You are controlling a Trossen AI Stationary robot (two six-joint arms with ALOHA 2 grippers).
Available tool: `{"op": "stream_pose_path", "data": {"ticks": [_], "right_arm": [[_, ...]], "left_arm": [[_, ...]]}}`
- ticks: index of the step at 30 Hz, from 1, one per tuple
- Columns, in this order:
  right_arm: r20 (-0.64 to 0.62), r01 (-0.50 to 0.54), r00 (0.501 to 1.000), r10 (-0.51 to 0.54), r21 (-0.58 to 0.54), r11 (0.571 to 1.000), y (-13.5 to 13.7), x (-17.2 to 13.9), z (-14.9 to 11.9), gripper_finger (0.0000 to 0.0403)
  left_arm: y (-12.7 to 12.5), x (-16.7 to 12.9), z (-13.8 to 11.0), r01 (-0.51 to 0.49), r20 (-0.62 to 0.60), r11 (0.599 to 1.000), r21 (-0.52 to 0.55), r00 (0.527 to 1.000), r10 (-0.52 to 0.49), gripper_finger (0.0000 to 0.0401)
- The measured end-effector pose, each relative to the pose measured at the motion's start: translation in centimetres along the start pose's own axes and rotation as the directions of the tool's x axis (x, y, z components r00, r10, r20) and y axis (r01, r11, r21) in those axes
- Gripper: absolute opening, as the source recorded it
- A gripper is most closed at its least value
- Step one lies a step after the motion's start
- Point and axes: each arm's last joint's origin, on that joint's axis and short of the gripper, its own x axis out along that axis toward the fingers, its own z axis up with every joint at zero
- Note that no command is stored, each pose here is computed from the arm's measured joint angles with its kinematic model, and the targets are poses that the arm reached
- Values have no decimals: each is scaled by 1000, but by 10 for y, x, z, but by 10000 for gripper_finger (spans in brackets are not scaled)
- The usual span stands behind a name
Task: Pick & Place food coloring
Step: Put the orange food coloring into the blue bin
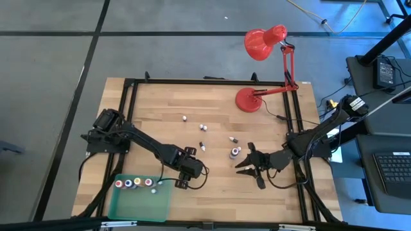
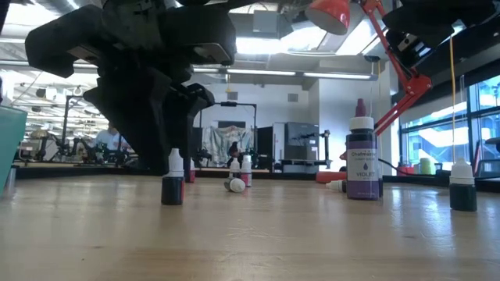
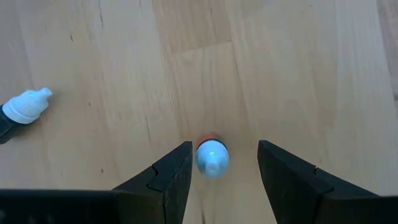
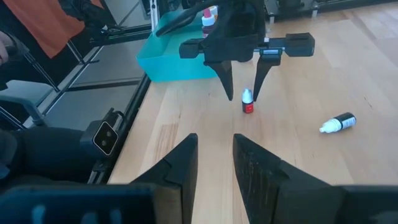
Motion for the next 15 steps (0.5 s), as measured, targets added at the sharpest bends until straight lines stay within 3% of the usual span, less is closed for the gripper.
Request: {"op": "stream_pose_path", "data": {"ticks": [15], "right_arm": [[0,0,1000,0,-3,1000,0,0,0,104]], "left_arm": [[0,0,0,-4,0,1000,1,1000,4,167]]}}
